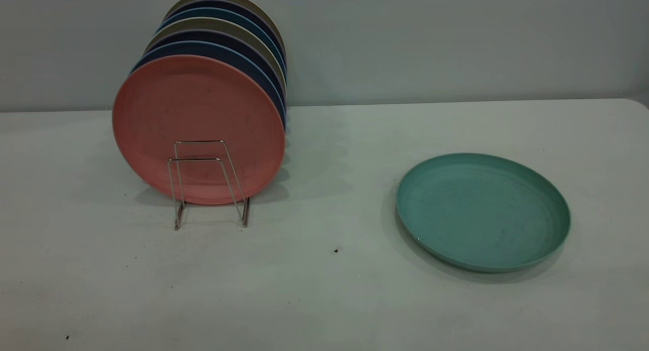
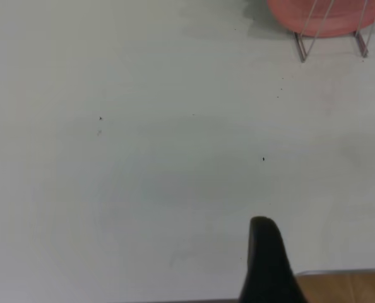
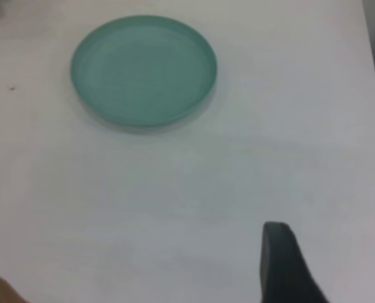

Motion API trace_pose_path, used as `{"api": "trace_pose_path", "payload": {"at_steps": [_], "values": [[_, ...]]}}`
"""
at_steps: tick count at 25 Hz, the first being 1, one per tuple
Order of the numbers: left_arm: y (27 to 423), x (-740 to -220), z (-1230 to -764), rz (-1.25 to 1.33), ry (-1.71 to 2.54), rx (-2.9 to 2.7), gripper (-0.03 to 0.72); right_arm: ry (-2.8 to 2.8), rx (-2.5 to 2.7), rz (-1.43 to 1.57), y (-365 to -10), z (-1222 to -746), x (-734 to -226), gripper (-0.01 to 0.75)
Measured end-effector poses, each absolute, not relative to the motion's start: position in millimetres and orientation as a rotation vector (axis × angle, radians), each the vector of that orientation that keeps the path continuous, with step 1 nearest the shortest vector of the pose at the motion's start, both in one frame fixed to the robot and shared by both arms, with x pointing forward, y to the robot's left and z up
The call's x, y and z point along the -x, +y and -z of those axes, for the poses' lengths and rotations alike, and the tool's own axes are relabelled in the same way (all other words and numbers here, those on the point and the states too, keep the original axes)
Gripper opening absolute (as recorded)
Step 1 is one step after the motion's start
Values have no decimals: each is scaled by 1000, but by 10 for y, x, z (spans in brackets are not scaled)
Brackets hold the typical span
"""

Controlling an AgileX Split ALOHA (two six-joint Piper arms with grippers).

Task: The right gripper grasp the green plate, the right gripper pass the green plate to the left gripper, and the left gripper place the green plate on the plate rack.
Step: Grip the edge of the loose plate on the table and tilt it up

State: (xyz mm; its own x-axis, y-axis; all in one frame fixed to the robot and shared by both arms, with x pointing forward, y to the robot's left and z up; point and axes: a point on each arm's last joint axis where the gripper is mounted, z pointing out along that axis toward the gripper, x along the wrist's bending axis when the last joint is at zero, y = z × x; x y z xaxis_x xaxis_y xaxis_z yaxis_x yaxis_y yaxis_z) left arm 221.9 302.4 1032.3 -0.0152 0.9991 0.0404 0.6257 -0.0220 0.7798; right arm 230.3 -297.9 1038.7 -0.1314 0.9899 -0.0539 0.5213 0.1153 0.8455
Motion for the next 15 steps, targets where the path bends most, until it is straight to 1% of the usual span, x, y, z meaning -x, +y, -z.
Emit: {"api": "trace_pose_path", "payload": {"at_steps": [3,5,7,9,11,15], "values": [[3039,-2220,-10352,-876,1703,-1704,513,1733,-1510,-903,-2982,-10393,-2329,397],[3042,-2263,-10430,-862,1719,-1717,531,1756,-1540,-888,-2971,-10435,-2412,423],[3045,-2365,-10528,-823,1752,-1752,560,1793,-1580,-864,-2950,-10489,-2571,466],[3050,-2546,-10612,-772,1794,-1798,589,1819,-1610,-842,-2930,-10550,-2768,511],[3054,-2801,-10681,-708,1839,-1849,600,1847,-1635,-814,-2912,-10609,-2986,551],[3032,-3337,-10772,-561,1897,-1911,599,1940,-1679,-754,-2851,-10626,-3486,580]]}}
